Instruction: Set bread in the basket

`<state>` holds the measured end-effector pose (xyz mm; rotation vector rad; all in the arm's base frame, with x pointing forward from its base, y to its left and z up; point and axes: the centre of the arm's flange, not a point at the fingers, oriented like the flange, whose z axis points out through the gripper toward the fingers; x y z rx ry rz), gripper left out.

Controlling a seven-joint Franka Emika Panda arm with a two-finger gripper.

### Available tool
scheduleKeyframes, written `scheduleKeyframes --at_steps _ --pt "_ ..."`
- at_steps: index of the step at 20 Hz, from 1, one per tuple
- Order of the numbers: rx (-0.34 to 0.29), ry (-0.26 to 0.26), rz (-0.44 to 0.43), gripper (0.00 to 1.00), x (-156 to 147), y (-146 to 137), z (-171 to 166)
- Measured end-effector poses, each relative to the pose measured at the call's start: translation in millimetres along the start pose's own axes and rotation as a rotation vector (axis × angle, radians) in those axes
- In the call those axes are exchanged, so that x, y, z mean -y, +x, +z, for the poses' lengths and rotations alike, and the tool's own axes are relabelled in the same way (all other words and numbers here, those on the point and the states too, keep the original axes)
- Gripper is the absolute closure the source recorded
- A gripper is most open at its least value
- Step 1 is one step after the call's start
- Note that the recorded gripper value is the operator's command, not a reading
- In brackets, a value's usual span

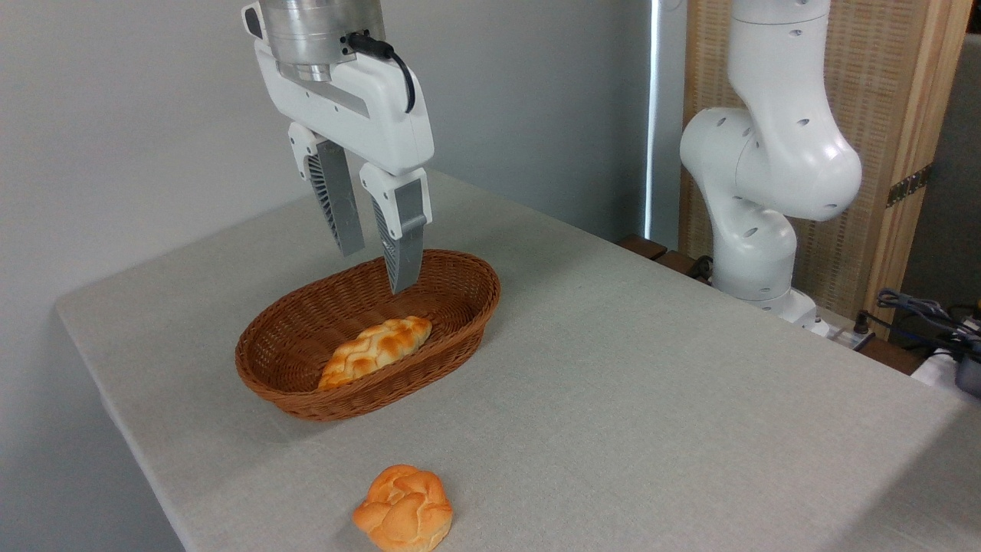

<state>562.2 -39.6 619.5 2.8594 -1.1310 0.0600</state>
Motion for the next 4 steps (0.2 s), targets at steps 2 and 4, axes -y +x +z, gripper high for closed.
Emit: scheduleKeyframes --at_steps 2,4 --pt "-0.001 0.001 -0.001 0.00 0.4 -0.2 -0.8" --pt "-0.002 0.002 -0.001 0.00 0.7 -0.4 -1.5"
